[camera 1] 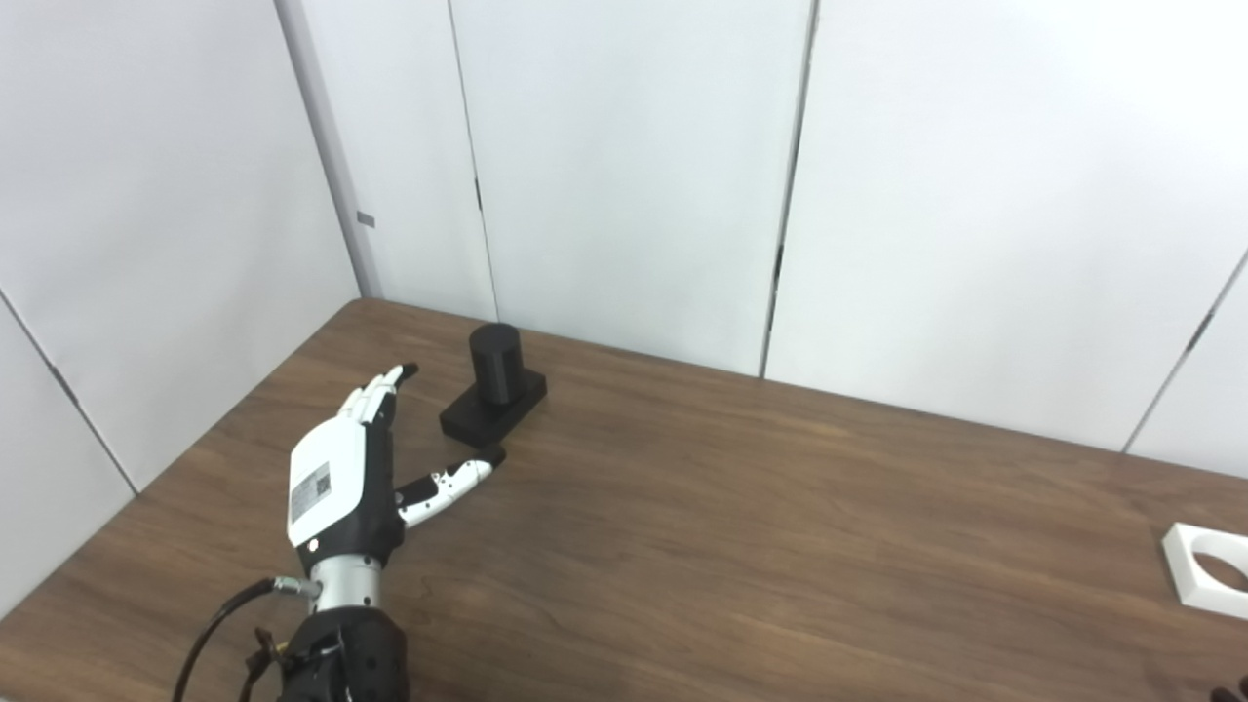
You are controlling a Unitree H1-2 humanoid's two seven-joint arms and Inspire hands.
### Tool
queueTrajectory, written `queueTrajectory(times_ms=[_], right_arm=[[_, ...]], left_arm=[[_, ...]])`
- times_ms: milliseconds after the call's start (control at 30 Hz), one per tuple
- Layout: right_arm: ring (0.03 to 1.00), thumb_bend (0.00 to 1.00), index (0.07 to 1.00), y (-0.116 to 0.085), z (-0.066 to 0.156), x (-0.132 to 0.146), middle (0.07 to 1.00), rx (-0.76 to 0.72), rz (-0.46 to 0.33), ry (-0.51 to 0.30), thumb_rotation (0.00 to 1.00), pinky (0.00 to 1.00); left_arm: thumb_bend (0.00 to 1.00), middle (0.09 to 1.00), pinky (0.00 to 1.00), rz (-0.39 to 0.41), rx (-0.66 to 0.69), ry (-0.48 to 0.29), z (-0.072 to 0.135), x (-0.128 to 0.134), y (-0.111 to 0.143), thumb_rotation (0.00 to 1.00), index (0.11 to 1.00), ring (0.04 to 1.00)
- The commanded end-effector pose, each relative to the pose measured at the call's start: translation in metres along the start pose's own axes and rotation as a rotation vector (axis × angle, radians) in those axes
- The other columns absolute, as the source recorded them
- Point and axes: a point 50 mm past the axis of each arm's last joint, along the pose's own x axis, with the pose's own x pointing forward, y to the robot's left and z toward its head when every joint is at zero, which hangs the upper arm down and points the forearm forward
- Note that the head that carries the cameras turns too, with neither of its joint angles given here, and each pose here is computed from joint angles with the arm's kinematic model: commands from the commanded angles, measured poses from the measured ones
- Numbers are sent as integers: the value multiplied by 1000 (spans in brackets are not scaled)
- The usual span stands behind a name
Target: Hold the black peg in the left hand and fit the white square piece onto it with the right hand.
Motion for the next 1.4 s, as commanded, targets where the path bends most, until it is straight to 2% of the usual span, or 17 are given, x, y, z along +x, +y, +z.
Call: queueTrajectory(times_ms=[0, 100, 333, 600, 1033, 1367], right_arm=[[915, 724, 911, 3, -4, -6, 889, -3, -5, 25, 1000, 981], [909, 744, 911, 4, -5, -6, 888, -11, -5, 23, 1000, 940], [920, 775, 913, 5, -3, -6, 894, -15, -3, 27, 1000, 920], [916, 796, 903, 7, -2, -7, 889, -22, -7, 19, 1000, 900], [905, 817, 893, 10, -2, -10, 883, -22, -10, 24, 1000, 862], [906, 805, 904, 10, -4, -10, 887, -26, -11, 20, 1000, 854]], left_arm=[[919, 903, 934, 75, 34, -43, 7, 22, 11, 579, 859, 927], [915, 894, 925, 78, 73, -39, 3, 35, 5, 586, 841, 922], [965, 925, 994, -10, 174, 35, -3, 67, -13, 703, 863, 955], [1000, 913, 951, -55, 221, 51, -3, 93, -35, 731, 849, 938], [1000, 920, 943, -129, 278, 102, -2, 122, -66, 727, 850, 939], [1000, 908, 954, -110, 289, 127, 2, 136, -79, 703, 833, 934]])
